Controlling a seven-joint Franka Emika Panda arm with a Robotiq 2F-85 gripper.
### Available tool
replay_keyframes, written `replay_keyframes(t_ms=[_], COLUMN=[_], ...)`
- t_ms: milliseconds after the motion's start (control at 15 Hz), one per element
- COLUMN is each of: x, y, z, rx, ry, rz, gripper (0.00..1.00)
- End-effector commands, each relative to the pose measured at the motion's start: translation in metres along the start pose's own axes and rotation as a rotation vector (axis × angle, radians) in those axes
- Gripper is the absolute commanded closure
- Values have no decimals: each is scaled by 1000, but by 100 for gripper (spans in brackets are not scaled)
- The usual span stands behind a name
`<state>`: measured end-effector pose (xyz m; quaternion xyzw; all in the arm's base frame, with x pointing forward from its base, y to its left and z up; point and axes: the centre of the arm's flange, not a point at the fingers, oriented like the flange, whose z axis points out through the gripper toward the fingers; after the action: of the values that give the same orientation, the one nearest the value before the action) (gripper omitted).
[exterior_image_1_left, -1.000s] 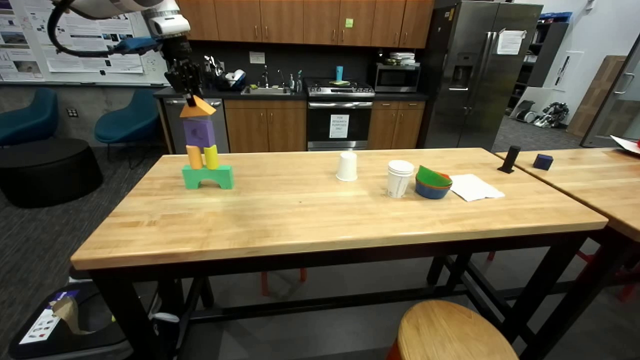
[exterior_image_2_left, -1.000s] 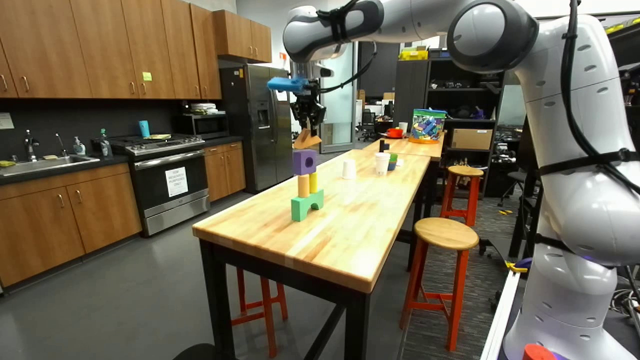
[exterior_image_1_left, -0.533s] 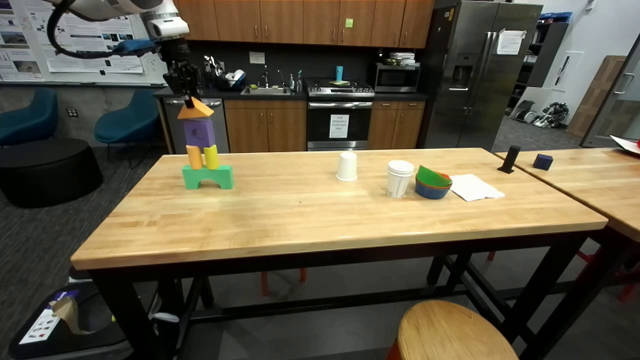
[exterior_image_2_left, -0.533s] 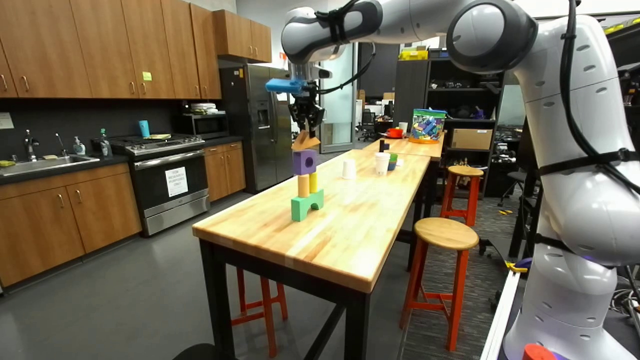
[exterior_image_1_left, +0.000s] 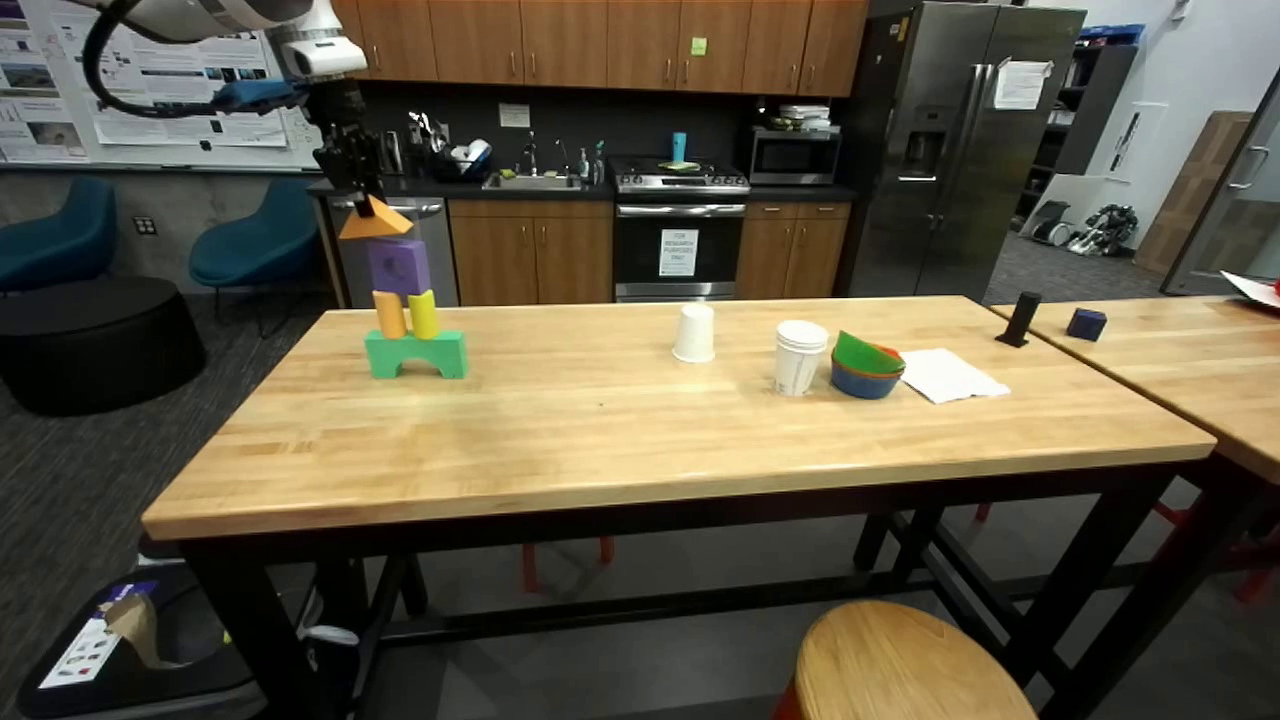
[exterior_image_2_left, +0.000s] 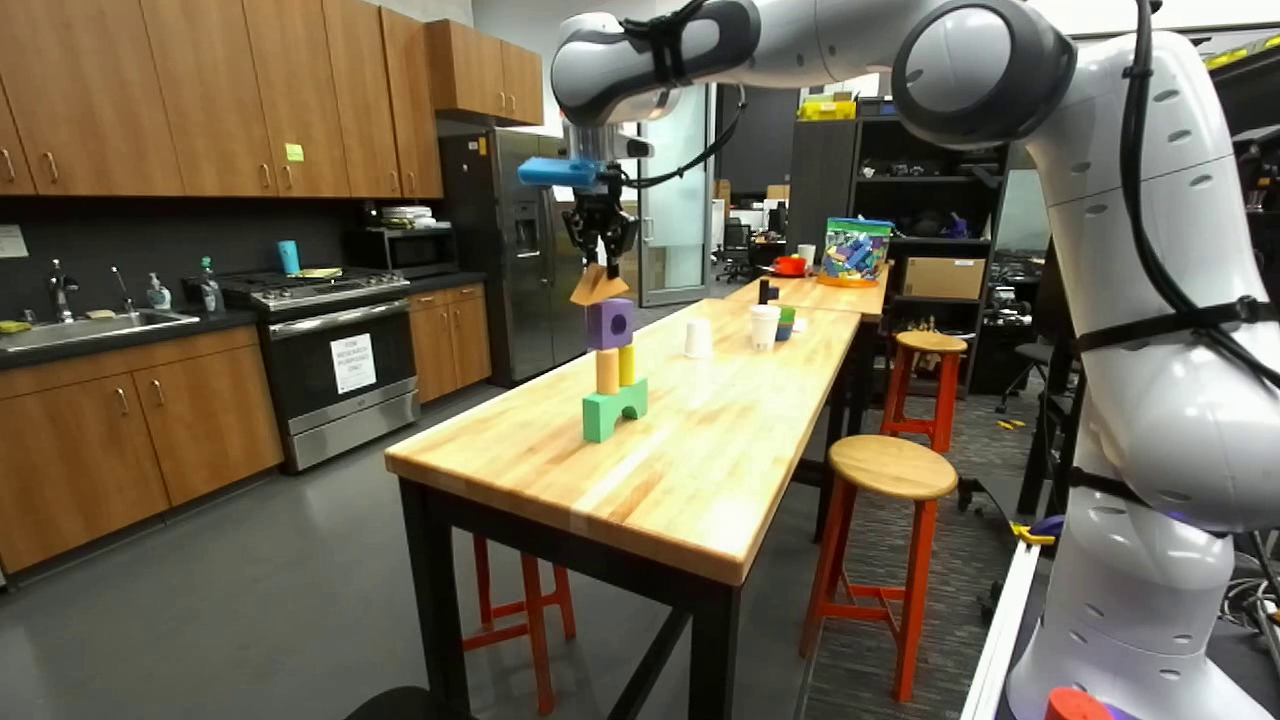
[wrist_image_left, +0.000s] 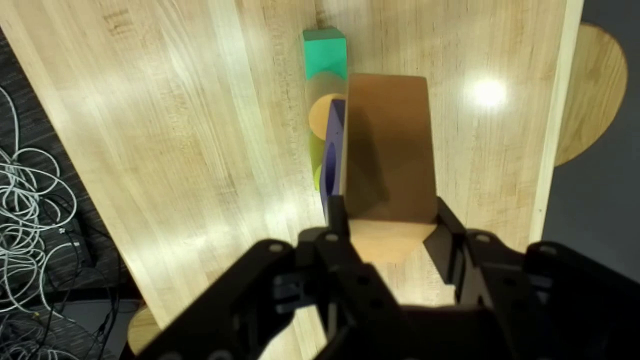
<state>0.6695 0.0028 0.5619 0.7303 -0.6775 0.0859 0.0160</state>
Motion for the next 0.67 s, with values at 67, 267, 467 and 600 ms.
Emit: replay_keyframes(t_ms=[67,267,467,600], x=[7,11,11,11], y=[-5,-5,-4,-4], z=[-10,-12,-11,-11], rx=[0,9,8,7], ry=[-68,-82,-70,-63], rz=[41,60,64,72], gripper=[84,84,84,84])
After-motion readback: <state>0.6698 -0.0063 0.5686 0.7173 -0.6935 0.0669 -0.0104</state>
